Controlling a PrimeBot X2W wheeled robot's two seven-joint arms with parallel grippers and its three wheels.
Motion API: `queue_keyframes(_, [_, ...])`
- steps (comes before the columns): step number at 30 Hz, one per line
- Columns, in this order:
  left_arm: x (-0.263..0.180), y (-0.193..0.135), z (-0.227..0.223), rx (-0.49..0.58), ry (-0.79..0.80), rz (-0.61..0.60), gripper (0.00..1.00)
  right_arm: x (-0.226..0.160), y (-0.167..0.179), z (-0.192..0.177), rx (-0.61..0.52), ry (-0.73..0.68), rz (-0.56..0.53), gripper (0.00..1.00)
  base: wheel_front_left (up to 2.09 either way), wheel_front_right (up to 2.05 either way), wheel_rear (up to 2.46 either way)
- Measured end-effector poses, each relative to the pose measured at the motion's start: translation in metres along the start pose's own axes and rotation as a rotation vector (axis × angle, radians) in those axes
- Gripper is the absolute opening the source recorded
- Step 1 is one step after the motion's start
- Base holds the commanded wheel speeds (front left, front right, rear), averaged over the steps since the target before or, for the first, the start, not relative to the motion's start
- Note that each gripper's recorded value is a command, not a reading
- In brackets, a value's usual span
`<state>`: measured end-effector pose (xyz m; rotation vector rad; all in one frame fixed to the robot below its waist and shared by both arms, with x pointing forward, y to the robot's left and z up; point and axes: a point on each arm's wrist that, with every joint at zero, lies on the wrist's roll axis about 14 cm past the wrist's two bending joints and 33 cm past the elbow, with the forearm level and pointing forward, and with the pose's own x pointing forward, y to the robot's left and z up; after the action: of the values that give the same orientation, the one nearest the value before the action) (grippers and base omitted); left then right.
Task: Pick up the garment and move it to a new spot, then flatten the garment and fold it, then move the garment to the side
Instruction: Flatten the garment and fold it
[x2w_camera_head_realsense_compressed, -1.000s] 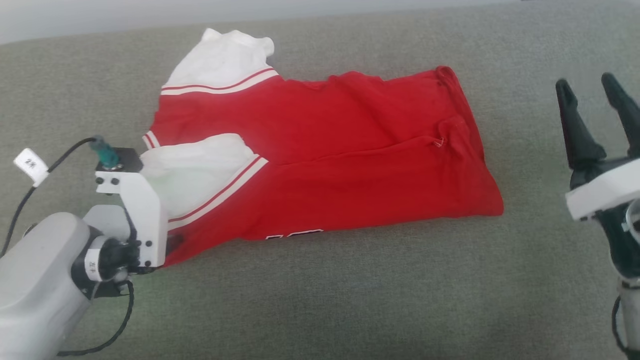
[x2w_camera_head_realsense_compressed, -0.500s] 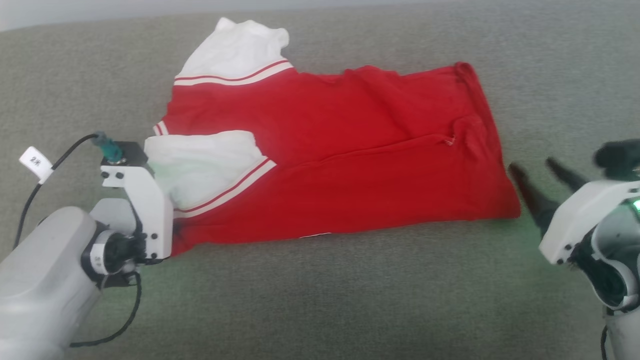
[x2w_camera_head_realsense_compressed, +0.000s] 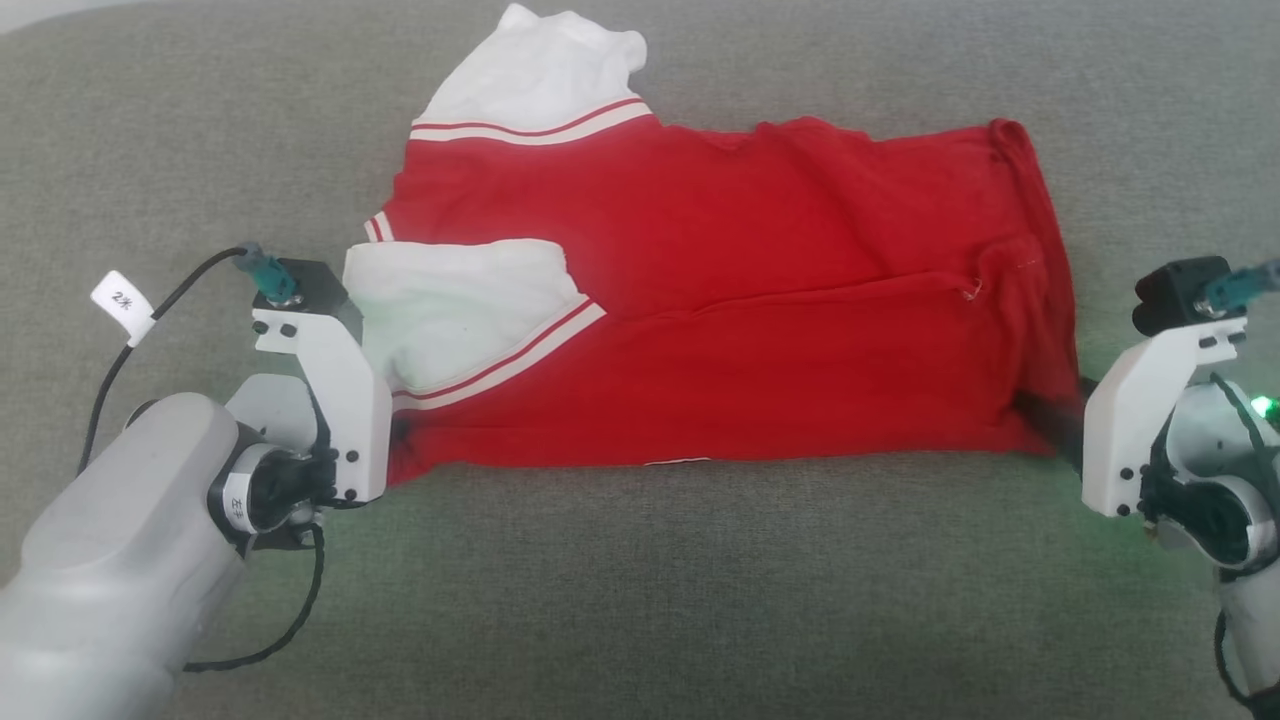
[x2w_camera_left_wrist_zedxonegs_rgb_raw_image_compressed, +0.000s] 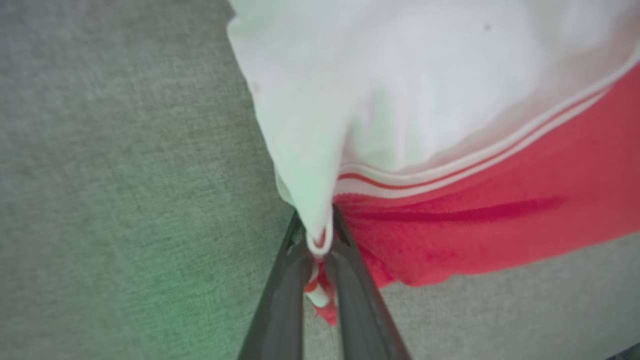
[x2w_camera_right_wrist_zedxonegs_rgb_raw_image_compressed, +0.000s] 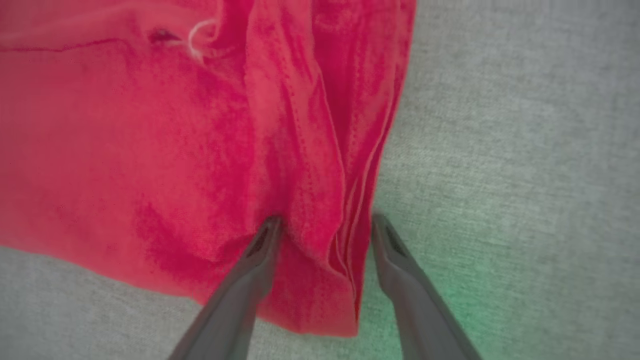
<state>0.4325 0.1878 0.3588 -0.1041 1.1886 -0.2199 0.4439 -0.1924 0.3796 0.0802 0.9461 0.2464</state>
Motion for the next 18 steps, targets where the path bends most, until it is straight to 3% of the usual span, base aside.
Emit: queue_keyframes(18, [-0.024,0.006,-0.005,0.021,-0.028,0.028,0.0,-0.025,-0.001,0.009,-0.068,0.024,0.001,0.0,0.0,0.0,0.0])
